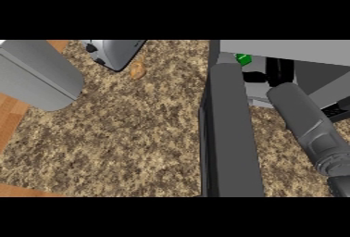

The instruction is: Pick up the milk, place it into the microwave and close the microwave

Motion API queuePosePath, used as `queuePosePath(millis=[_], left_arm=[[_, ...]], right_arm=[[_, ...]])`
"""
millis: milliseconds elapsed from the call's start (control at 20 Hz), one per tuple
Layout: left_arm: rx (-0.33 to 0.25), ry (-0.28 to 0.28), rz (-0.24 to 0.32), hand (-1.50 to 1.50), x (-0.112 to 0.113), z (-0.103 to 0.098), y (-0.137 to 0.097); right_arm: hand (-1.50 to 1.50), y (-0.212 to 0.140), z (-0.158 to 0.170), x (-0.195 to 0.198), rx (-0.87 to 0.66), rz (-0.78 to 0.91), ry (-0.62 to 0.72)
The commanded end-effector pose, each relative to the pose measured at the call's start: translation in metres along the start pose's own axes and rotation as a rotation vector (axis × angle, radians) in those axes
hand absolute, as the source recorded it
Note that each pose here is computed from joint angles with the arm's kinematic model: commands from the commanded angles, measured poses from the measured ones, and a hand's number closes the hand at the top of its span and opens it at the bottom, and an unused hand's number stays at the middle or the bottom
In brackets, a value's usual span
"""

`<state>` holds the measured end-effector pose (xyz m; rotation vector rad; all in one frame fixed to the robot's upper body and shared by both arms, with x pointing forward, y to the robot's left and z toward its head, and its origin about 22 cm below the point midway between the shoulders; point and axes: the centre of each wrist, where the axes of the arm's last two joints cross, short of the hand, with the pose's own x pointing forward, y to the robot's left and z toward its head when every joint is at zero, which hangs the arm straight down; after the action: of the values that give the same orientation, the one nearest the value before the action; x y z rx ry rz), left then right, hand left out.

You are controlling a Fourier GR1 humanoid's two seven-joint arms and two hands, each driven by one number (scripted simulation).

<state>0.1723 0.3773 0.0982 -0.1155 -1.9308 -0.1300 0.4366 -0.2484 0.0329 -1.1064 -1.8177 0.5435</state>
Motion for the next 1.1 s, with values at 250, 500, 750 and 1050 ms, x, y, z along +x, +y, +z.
queuePosePath(millis=[250, 500, 750, 1050], left_arm=[[-0.118, 0.016, 0.031, -1.5, -0.014, -0.007, -0.012], [-0.173, 0.023, 0.045, -1.5, -0.019, -0.011, -0.018], [-0.222, -0.003, 0.07, -1.5, -0.025, -0.024, -0.026], [-0.262, 0.016, 0.111, -1.5, -0.036, -0.031, -0.04]], right_arm=[[-1.5, 0.007, -0.009, 0.022, 0.089, -0.178, -0.056], [-1.5, 0.011, -0.001, 0.019, 0.103, -0.34, -0.043], [-1.5, 0.014, 0.011, 0.008, 0.144, -0.508, -0.045], [-1.5, 0.03, 0.034, 0.005, 0.183, -0.674, 0.027]])
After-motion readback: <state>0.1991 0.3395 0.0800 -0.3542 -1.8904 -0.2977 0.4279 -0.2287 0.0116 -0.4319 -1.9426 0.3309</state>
